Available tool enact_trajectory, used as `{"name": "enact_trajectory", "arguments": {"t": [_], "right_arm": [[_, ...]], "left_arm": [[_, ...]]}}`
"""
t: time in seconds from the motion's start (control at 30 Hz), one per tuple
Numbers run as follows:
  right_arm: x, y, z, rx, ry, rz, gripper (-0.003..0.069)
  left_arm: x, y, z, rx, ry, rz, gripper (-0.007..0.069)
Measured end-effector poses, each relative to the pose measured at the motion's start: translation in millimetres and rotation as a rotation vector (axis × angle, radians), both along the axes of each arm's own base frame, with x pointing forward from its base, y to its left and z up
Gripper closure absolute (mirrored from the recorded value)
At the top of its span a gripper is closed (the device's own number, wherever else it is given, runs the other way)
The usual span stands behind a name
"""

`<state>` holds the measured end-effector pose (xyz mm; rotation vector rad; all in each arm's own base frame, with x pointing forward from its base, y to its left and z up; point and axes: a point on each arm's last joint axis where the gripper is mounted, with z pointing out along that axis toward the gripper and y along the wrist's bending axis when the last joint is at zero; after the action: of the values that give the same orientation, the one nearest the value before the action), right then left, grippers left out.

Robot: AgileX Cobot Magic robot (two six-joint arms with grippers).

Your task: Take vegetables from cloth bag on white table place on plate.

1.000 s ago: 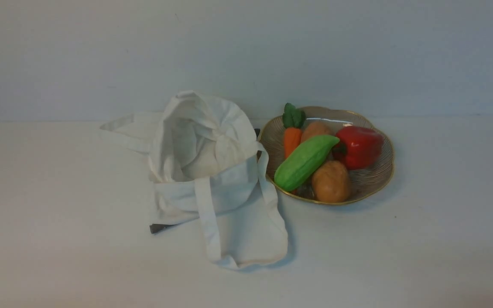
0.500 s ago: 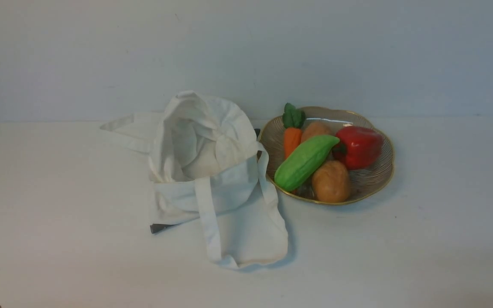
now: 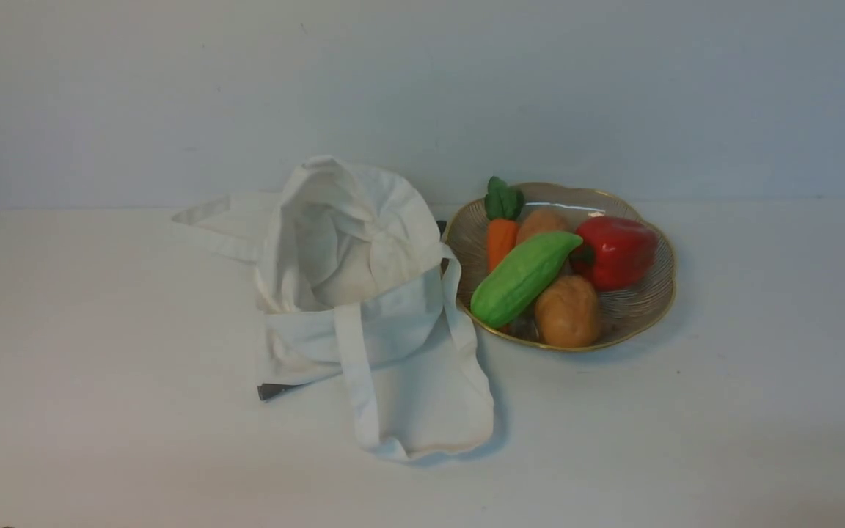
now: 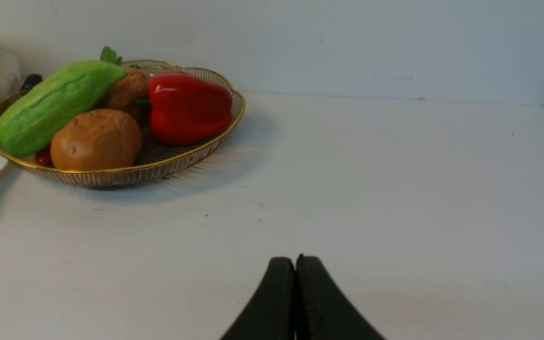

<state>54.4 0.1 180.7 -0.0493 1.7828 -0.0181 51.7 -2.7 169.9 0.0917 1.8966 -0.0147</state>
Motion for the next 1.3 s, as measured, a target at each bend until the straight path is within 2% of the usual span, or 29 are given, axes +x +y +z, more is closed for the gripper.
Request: {"name": "enact_trajectory", "arguments": {"t": [0.53,1.3], "right_arm": [[0.0,0.0,0.0,0.000,0.000,0.000,0.0673],[0.0,0.0,0.0,0.000,0.000,0.000,0.0673]], "left_arm": [[0.1,2.4,0.0,0.003,0.000,0.045,0.0630],[0.1,2.5,0.0,0.003,0.000,0.046,0.0630]]}}
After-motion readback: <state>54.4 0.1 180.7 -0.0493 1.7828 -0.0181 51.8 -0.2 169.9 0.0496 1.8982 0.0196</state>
